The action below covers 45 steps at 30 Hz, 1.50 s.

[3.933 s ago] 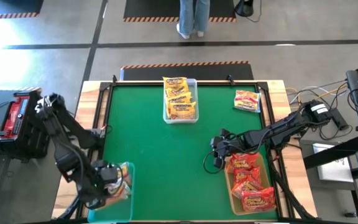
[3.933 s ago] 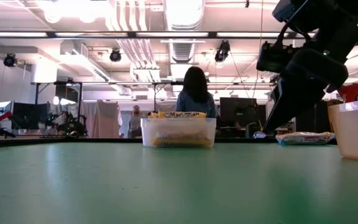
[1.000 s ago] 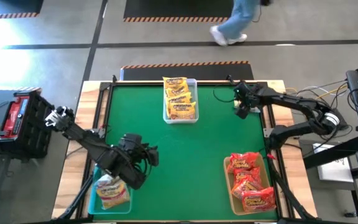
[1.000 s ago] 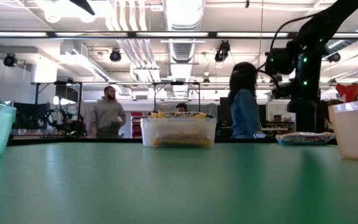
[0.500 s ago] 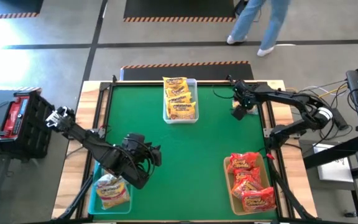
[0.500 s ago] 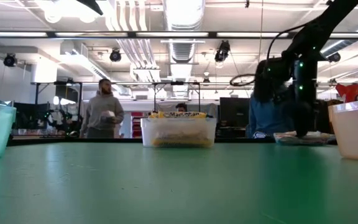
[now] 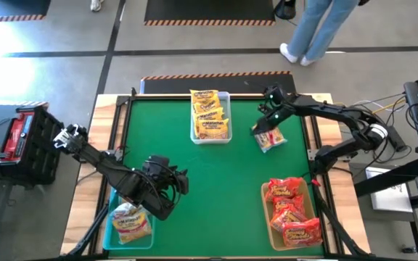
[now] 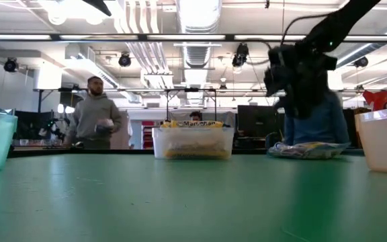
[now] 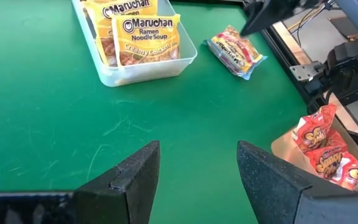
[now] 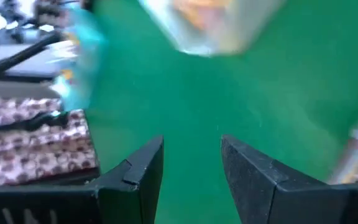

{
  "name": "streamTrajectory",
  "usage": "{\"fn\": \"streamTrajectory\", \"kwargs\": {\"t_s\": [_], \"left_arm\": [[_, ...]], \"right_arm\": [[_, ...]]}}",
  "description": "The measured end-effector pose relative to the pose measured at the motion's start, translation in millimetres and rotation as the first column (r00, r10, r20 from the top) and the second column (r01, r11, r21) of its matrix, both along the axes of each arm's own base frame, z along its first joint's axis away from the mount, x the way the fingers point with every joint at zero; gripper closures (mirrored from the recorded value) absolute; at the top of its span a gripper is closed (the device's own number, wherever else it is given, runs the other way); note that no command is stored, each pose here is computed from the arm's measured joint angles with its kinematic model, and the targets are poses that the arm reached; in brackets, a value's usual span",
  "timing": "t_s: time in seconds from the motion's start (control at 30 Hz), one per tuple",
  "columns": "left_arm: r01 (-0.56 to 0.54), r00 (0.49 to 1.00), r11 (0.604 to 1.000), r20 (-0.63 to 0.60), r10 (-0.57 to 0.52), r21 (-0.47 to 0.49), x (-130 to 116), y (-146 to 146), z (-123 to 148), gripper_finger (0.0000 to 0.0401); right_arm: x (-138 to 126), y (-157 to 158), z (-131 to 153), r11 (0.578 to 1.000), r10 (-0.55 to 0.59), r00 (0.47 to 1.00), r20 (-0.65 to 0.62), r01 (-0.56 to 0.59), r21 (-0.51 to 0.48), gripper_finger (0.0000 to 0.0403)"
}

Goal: Sort Maruchan noodles
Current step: Put the blue noodle pack into the blue bin

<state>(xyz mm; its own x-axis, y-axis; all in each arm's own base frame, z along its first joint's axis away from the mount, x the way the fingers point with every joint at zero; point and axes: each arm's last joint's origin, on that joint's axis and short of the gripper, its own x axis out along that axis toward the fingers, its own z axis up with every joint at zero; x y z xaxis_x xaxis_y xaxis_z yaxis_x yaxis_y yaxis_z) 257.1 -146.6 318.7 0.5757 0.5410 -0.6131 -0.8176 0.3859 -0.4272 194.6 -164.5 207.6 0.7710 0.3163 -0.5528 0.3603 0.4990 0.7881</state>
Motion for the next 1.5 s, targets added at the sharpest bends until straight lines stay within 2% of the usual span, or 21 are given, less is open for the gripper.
{"fn": "streamTrajectory", "kwargs": {"t_s": [0.1,0.17,0.27,0.33,0.43,0.53,0.7,0.9,1.1,1.3,1.5], "left_arm": [[0.002,1.0,1.0,-0.003,-0.002,-0.004,-0.1,-0.3,-0.1,0.0204],[0.003,1.0,1.0,-0.003,-0.003,-0.005,-0.1,-0.4,-0.1,0.0204],[0.003,1.0,1.0,-0.001,-0.003,-0.007,0.0,-0.5,-0.1,0.0204],[0.003,1.0,1.0,0.0,-0.003,-0.008,0.1,-0.6,0.0,0.0204],[0.003,1.0,1.0,0.005,-0.003,-0.011,0.6,-0.9,0.1,0.0204],[0.003,1.0,1.0,0.012,-0.003,-0.016,1.1,-1.3,0.3,0.0204],[0.026,1.0,1.0,0.017,-0.026,-0.012,2.7,-3.1,0.9,0.0204],[0.061,0.998,0.998,0.022,-0.061,0.0,5.5,-5.0,2.1,0.0204],[0.069,0.997,0.998,0.014,-0.069,0.008,5.5,-5.1,2.1,0.0204],[0.085,0.996,0.996,0.001,-0.085,0.023,5.6,-5.1,2.1,0.0204],[0.103,0.995,0.994,-0.016,-0.103,0.046,5.6,-5.0,2.2,0.0204]], "right_arm": [[-0.6,-0.6,18.0,0.988,0.042,0.999,-0.009,-0.043,-0.145,0.0252],[-4.4,-0.6,22.4,0.957,0.041,0.989,-0.139,-0.078,-0.278,0.0252],[-10.2,0.2,24.3,0.873,0.021,0.931,-0.365,-0.195,-0.446,0.0252],[-13.9,2.0,22.5,0.824,0.024,0.883,-0.47,-0.284,-0.491,0.0252],[-16.9,3.1,16.7,0.766,0.058,0.846,-0.529,-0.378,-0.52,0.0252],[-20.8,4.9,6.9,0.736,0.087,0.806,-0.585,-0.448,-0.507,0.0252],[-25.6,9.5,-10.3,0.749,0.13,0.769,-0.625,-0.49,-0.446,0.0252],[-30.4,17.5,-30.5,0.809,0.131,0.738,-0.662,-0.465,-0.359,0.0252],[-21.8,32.7,-41.2,0.832,0.135,0.713,-0.688,-0.458,-0.312,0.0252],[-0.2,56.0,-40.6,0.835,0.127,0.741,-0.66,-0.439,-0.332,0.0252],[33.9,86.5,-38.4,0.84,0.092,0.846,-0.524,-0.348,-0.415,0.0252]]}}
